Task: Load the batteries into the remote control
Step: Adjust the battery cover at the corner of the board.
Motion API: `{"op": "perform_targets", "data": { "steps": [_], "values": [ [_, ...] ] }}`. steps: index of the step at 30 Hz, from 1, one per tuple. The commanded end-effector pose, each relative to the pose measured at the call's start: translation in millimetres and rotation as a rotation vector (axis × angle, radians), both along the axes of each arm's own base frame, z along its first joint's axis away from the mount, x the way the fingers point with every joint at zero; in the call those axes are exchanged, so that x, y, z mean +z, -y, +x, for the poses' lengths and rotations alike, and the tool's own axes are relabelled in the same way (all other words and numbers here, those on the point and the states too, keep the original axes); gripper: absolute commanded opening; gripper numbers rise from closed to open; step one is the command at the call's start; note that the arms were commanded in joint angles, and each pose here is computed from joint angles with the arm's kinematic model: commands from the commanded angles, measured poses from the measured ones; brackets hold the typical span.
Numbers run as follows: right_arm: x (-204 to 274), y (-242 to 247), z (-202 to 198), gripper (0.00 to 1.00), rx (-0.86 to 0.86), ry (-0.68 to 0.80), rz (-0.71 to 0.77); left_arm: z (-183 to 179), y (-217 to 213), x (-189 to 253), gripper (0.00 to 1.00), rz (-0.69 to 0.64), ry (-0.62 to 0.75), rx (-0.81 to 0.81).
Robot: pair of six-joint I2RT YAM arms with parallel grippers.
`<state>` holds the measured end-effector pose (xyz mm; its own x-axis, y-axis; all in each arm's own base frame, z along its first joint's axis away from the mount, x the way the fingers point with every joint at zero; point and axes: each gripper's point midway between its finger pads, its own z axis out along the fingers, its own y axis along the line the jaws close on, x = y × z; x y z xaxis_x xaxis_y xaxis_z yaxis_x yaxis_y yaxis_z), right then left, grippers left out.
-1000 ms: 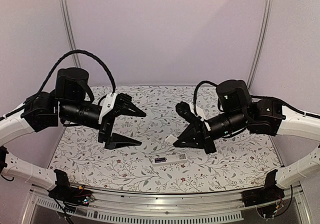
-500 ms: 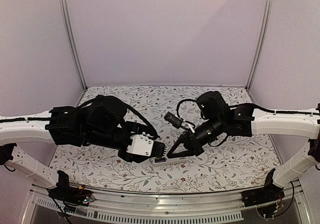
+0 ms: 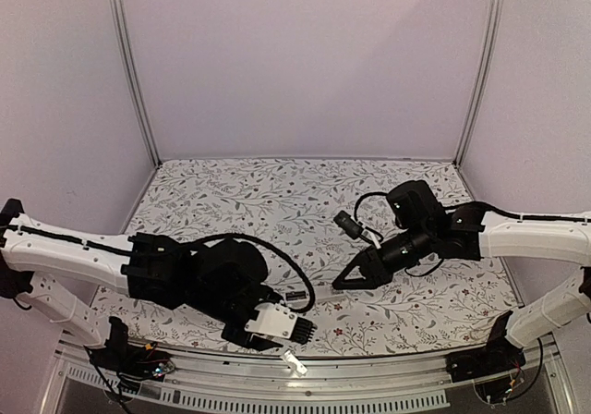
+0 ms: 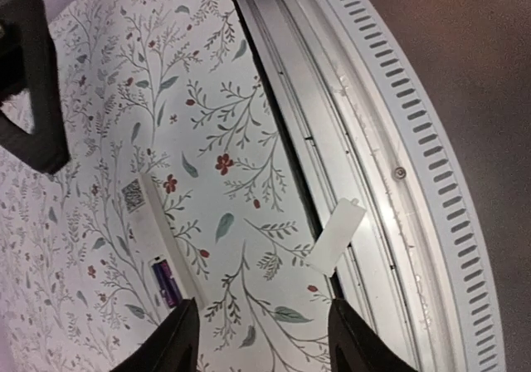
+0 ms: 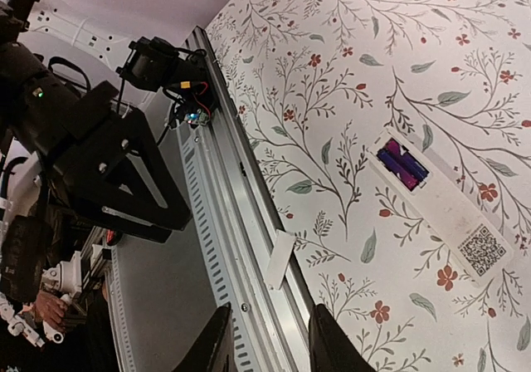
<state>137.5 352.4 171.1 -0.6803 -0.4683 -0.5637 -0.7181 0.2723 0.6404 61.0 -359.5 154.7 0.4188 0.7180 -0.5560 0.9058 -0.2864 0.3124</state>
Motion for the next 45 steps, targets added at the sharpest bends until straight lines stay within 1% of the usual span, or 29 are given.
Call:
{"op": "perform_targets", "data": {
  "steps": [1,4,7,10,13,18,22,28,33,37,41,45],
  "values": [
    [-9,25,15,0.32,-0.106,0.017,-0.042,-36,-12,-47,0.5,0.138,-0.141,-0.002],
    [-6,33,19,0.31,-0.138,0.024,-0.034,-43,-10,-69,0.49,0.192,-0.173,-0.02],
    [-4,36,20,0.31,-0.145,0.026,-0.027,-51,-5,-90,0.46,0.247,-0.205,-0.071],
    [-3,38,21,0.31,-0.152,0.023,-0.027,-55,-4,-113,0.43,0.342,-0.25,-0.094],
    [-3,42,22,0.32,-0.163,0.02,-0.022,-53,-6,-134,0.48,0.403,-0.25,-0.098],
    [-1,46,22,0.32,-0.167,0.021,-0.014,-43,-1,-138,0.55,0.393,-0.227,-0.089],
    [-2,46,23,0.32,-0.168,0.02,-0.014,-35,3,-136,0.55,0.381,-0.21,-0.076],
    [-4,46,24,0.32,-0.167,0.021,-0.019,-7,1,-138,0.54,0.371,-0.208,0.023],
    [-5,47,25,0.32,-0.172,0.019,-0.021,10,0,-132,0.49,0.353,-0.215,0.08],
    [-5,48,25,0.32,-0.173,0.018,-0.021,10,4,-116,0.48,0.294,-0.227,0.09],
    [-5,48,25,0.31,-0.174,0.02,-0.02,12,15,-102,0.44,0.233,-0.231,0.095],
    [-5,48,26,0.31,-0.174,0.018,-0.021,15,20,-109,0.42,0.252,-0.228,0.097]
  ]
}}
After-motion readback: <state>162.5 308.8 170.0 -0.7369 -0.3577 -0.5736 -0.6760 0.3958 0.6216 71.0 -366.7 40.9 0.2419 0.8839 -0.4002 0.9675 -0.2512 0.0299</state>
